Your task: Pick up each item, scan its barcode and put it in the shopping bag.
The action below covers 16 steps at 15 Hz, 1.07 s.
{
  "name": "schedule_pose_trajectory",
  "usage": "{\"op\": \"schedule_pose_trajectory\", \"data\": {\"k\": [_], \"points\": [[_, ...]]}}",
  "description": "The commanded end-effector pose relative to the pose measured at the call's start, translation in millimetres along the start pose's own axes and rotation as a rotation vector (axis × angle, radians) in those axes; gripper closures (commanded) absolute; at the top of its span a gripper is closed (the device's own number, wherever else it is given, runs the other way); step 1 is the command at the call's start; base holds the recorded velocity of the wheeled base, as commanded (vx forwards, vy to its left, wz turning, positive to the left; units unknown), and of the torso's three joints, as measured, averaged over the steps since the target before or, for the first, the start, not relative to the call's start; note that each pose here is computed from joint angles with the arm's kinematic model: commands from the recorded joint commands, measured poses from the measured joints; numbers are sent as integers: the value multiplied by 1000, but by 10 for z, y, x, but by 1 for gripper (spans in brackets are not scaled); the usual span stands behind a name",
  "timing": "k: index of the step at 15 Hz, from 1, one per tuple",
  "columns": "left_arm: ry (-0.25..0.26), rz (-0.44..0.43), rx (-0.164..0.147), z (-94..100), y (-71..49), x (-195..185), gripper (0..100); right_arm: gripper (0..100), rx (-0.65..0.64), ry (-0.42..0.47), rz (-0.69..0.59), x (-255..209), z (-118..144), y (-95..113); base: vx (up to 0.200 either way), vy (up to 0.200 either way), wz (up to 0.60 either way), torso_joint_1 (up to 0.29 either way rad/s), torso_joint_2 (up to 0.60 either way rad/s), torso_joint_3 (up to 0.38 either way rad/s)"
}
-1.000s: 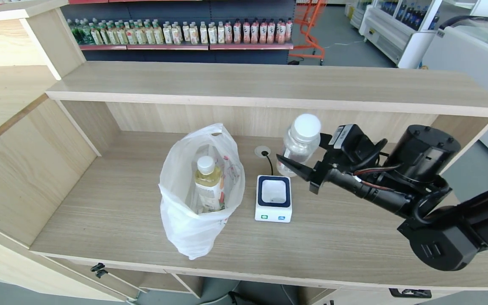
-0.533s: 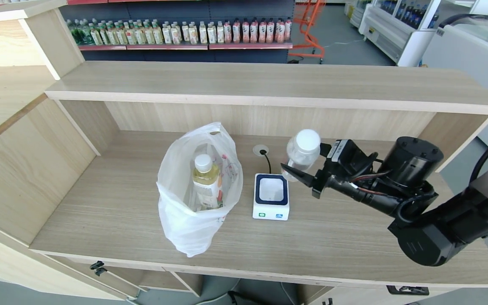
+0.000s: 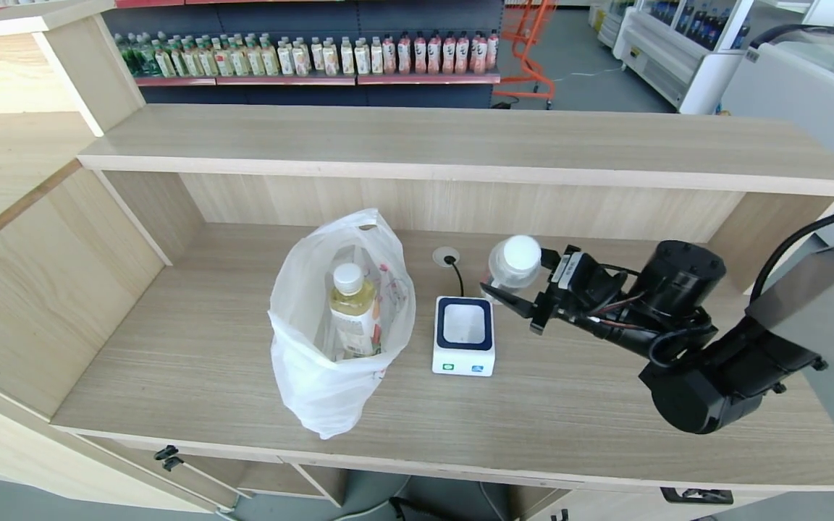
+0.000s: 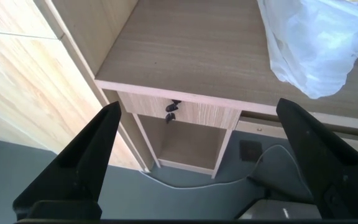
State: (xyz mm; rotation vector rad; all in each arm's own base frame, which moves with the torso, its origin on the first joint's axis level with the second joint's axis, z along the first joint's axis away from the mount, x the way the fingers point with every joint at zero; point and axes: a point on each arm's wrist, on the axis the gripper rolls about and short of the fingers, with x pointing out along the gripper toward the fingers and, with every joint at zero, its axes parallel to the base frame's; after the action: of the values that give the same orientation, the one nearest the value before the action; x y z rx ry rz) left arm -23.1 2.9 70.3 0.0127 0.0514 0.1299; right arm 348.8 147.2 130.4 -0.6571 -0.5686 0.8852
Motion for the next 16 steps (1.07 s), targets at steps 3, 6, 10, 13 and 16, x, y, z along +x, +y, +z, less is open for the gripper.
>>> {"op": "schedule_pose_trajectory", "data": {"k": [3,6,10,13,16], "points": [[1,0,0,0,0,1,0,100,8,-31,46,108,-111,85,0,0,0,0,0,0],[1,0,0,0,0,1,0,100,-2,-47,43,113,-89,101,0,0,0,0,0,0],[1,0,0,0,0,1,0,100,25,-22,59,37,-134,253,0,0,0,0,0,0],[1,0,0,0,0,1,0,100,40,6,62,-24,-200,272,0,0,0,0,0,0],[1,0,0,0,0,1,0,100,49,11,63,-19,-246,278,0,0,0,0,0,0]]}}
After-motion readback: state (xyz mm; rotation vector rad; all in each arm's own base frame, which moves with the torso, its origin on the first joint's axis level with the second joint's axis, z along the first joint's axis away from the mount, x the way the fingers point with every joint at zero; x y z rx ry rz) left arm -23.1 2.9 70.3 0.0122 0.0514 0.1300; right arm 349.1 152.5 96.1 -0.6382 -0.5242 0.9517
